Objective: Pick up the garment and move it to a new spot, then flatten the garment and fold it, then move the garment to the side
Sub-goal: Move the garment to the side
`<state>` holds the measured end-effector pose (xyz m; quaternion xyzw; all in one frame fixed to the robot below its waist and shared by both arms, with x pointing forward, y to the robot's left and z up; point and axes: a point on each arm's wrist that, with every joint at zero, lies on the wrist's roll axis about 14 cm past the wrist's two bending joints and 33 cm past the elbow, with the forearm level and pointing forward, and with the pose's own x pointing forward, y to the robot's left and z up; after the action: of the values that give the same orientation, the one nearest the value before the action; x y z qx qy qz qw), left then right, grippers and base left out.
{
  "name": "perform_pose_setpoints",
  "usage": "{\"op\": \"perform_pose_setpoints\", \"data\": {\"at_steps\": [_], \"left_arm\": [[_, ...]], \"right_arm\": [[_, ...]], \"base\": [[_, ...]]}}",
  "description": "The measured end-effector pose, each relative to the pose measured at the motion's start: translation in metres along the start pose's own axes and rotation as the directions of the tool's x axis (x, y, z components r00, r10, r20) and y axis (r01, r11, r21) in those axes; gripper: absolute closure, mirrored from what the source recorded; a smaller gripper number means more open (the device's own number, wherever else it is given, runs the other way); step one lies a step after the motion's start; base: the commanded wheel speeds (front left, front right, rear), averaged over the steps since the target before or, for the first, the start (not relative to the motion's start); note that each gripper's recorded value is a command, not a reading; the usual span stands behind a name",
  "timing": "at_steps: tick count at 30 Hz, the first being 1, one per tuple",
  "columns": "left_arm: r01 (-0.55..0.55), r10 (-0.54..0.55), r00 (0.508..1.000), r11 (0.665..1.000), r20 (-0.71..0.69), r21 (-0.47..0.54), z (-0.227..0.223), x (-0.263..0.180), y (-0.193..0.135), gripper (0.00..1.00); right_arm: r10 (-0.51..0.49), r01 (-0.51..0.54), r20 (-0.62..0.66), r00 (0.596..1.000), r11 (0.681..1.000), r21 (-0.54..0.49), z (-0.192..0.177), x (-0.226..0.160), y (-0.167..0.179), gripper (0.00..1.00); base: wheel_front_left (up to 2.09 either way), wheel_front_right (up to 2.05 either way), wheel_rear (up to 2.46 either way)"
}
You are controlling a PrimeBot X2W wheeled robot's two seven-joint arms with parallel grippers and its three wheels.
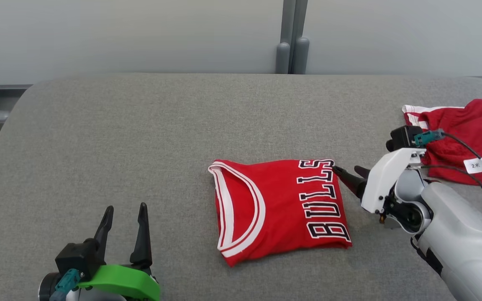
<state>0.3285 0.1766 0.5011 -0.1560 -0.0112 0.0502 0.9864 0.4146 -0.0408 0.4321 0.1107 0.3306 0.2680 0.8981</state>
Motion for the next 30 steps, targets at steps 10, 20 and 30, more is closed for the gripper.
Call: {"op": "perform_pose_setpoints", "data": {"at_steps": [10,20,30], "left_arm": [[0.015,-0.014,0.998,1.000,-0.060,0.013,-0.016,0.010,-0.005,0.00],[-0.010,0.012,0.998,1.000,-0.069,0.029,-0.017,0.011,0.003,0.00],[-0.049,0.052,0.996,0.998,-0.072,0.043,-0.017,0.012,0.015,0.00]], "right_arm": [[-0.004,0.009,-0.054,0.999,0.996,0.092,-0.035,0.008,-0.014,0.00],[0.004,0.010,-0.091,0.996,0.988,0.155,-0.048,0.019,-0.017,0.00],[0.066,-0.032,-0.147,0.987,0.974,0.224,-0.061,0.034,0.000,0.55]], "base": [[0.00,0.00,0.00],[0.00,0.00,0.00],[0.00,0.00,0.00]]}}
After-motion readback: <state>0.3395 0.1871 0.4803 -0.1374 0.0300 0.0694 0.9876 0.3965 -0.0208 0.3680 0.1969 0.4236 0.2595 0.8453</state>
